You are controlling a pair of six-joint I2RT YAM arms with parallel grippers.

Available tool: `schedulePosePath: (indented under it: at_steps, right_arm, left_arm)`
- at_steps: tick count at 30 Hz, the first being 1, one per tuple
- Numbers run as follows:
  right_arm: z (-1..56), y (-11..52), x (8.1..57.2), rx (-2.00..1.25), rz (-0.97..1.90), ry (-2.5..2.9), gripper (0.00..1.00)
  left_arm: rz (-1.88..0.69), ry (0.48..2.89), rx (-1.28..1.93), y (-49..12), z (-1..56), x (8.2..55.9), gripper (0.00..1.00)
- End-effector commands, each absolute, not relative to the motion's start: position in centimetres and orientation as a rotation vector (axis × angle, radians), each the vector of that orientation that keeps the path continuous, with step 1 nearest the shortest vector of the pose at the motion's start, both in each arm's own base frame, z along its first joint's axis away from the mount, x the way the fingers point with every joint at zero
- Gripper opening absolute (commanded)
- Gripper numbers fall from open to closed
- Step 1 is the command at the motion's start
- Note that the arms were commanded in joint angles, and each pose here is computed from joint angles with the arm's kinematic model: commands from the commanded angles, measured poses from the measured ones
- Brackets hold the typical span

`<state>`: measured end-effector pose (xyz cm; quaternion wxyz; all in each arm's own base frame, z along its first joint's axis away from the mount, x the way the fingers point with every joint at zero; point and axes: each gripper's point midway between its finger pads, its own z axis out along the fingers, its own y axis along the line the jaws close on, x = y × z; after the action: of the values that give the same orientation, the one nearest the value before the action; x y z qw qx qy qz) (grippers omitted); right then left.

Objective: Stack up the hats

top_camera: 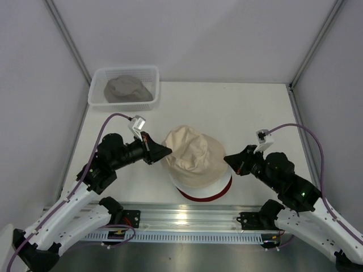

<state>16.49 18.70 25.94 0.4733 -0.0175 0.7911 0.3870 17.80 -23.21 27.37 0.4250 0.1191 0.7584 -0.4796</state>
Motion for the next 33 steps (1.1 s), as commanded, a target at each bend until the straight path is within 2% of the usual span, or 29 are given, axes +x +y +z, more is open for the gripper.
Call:
schedulePosePath:
  at_steps: [1,8,12,13,15,18,22,24,30,33]
  right_arm:
    - [23.6,16.2,17.6,0.085,0.789,1.974,0.00]
    - [20.4,13.6,18.5,0.215,0.632,1.999,0.00]
    - [19.0,14.6,18.4,0.160,0.666,2.012,0.00]
    - [19.0,15.0,18.5,0.140,0.685,1.999,0.00]
    - [17.5,15.0,18.5,0.105,0.665,2.005,0.00]
    - [17.2,15.4,18.8,0.077,0.675,1.977,0.00]
    - [16.6,15.1,19.1,0.105,0.673,1.947,0.00]
    - [16.5,14.8,19.3,0.130,0.667,1.923,0.00]
    - [18.1,14.0,20.1,0.171,0.681,1.797,0.00]
    - [18.1,14.0,20.7,0.181,0.669,1.760,0.00]
  left_arm:
    - [-1.079,1.893,0.316,-23.0,26.0,18.8,0.01]
    - [-1.001,1.933,0.350,-23.6,24.0,19.0,0.04]
    - [-0.978,1.924,0.305,-22.6,23.2,18.8,0.13]
    - [-0.961,1.932,0.284,-22.2,22.6,18.8,0.21]
    - [-0.880,1.978,0.160,-20.7,21.8,19.7,0.29]
    - [-0.736,2.001,-0.109,-18.0,20.8,21.8,0.62]
    - [-0.675,1.989,-0.349,-16.1,19.9,22.9,0.86]
    - [-0.704,1.965,-0.422,-16.0,20.0,23.2,0.86]
    - [-0.983,1.894,-0.406,-19.6,21.7,22.9,0.68]
    - [-1.073,1.919,-0.437,-20.8,20.7,22.5,0.63]
